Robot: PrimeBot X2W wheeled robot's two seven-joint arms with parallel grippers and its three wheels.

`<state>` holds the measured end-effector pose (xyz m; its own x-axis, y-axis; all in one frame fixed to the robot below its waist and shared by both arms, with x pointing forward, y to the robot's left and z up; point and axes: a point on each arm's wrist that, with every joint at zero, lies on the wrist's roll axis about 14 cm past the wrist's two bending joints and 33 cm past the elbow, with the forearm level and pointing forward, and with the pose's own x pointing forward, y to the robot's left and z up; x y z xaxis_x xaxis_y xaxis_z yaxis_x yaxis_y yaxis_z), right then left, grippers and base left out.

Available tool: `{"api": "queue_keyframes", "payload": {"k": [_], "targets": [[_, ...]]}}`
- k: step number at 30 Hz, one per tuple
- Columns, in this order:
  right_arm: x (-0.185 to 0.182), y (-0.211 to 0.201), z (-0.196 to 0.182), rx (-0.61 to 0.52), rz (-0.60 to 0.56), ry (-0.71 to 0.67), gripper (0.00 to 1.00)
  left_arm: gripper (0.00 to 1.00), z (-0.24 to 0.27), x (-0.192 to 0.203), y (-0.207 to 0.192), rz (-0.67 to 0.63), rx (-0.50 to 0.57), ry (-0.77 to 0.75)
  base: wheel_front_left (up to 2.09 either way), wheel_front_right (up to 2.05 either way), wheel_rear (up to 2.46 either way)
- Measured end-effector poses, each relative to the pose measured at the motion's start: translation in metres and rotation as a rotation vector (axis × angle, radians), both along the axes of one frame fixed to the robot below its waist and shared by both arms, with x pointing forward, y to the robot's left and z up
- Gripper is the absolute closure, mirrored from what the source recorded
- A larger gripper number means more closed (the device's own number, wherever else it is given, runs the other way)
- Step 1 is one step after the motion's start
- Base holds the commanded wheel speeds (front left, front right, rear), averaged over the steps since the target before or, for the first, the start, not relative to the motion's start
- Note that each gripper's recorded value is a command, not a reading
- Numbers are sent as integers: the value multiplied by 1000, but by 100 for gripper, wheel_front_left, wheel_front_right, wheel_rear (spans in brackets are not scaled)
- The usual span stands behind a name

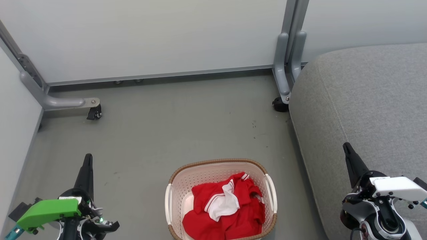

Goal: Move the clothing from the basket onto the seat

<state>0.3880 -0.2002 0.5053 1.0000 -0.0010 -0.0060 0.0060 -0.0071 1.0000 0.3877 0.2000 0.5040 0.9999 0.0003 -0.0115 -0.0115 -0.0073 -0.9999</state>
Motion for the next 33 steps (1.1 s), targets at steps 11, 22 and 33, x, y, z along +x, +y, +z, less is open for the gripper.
{"api": "queue_keyframes", "payload": {"k": [11, 22, 33], "targets": [[-14, 3, -31, 16, -5, 92, 0, 0, -31, -13, -4, 1, -11, 93, 0, 0, 0], [-14, 10, -31, -157, 13, 98, 0, 0, -25, -10, -11, -15, 196, 81, 0, 0, 0], [-13, 19, -24, -453, 48, 74, 0, 0, -7, -7, -13, -6, 387, 26, 0, 0, 0]]}}
